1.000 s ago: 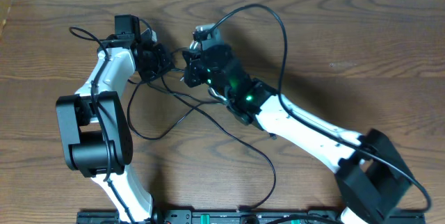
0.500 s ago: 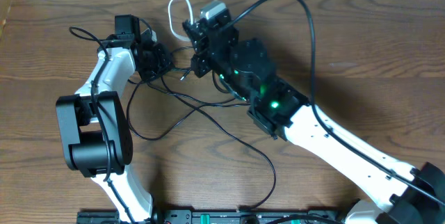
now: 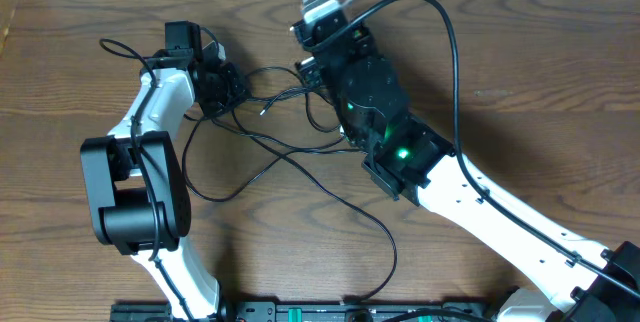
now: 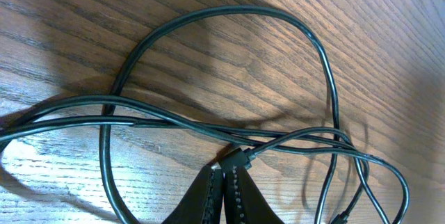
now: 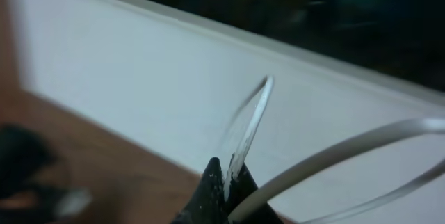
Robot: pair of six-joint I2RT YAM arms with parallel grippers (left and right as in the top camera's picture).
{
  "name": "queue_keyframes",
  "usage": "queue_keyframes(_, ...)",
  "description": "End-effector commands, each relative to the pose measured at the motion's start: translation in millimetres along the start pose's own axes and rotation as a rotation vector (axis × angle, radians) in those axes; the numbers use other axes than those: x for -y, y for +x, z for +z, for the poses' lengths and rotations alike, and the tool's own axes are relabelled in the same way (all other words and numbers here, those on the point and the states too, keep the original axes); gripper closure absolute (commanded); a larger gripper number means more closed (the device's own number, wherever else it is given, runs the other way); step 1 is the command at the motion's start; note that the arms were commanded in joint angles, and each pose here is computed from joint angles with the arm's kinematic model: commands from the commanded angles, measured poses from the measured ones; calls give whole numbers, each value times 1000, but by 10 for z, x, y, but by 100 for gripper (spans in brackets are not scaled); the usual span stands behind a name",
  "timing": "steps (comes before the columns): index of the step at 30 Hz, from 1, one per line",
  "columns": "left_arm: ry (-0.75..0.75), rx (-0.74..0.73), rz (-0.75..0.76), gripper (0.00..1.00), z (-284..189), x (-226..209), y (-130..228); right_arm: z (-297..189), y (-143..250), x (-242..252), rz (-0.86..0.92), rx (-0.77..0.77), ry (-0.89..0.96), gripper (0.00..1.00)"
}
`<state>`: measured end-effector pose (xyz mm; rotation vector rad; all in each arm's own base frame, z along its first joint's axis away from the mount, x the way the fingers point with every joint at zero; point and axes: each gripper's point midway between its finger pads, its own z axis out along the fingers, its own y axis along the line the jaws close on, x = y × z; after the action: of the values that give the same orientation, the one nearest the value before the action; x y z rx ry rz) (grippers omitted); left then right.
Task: Untangle cables
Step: 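Lift the white cable with the right gripper and pull it up-right, then lower the white cable at the right table edge with the right gripper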
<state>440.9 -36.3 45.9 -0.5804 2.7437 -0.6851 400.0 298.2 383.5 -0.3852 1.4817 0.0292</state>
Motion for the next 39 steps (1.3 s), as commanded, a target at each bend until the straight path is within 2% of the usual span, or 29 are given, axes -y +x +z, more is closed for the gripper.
queue_keyframes(1, -15, 1, -6, 91, 17, -38, 3, -112, 8, 654, -134, -73, 319, 99)
queue_keyframes(5, -15, 1, -6, 91, 17, -38, 3, -164, 46, 1001, -220, -128, 468, 99)
queue_keyframes(8, -15, 1, -6, 91, 17, -38, 3, -161, -23, 1326, -236, -114, 562, 99)
queue_keyframes(10, -15, 1, -6, 92, 17, -38, 3, -237, -172, 1710, -166, -52, 695, 99)
queue_keyframes(15, -15, 1, -6, 91, 17, -38, 3, -432, -363, 2095, -6, 65, 846, 99)
queue_keyframes(18, -15, 1, -5, 91, 17, -39, 2, -352, -399, 2040, -32, 89, 792, 99)
queue_keyframes(21, -30, 7, -5, 91, 17, -63, -8, -237, -275, 1932, -116, 22, 731, 99)
queue_keyframes(25, -29, 7, -5, 92, 17, -63, -8, -131, 96, 1844, -213, -140, 675, 99)
queue_keyframes(31, -29, 7, -6, 91, 17, -62, -7, -24, 692, 1862, -178, -310, 574, 99)
queue_keyframes(33, -29, 6, -6, 91, 17, -62, -7, 48, 862, 1851, -130, -339, 494, 99)
queue_keyframes(34, -29, 7, -6, 91, 17, -62, -7, 143, 1053, 1830, -25, -361, 377, 99)
queue_keyframes(36, -29, 7, -5, 91, 17, -62, -7, 205, 1178, 1830, 93, -371, 282, 99)
queue_keyframes(39, -29, 6, -6, 91, 17, -62, -7, 260, 1324, 1880, 386, -378, 119, 99)
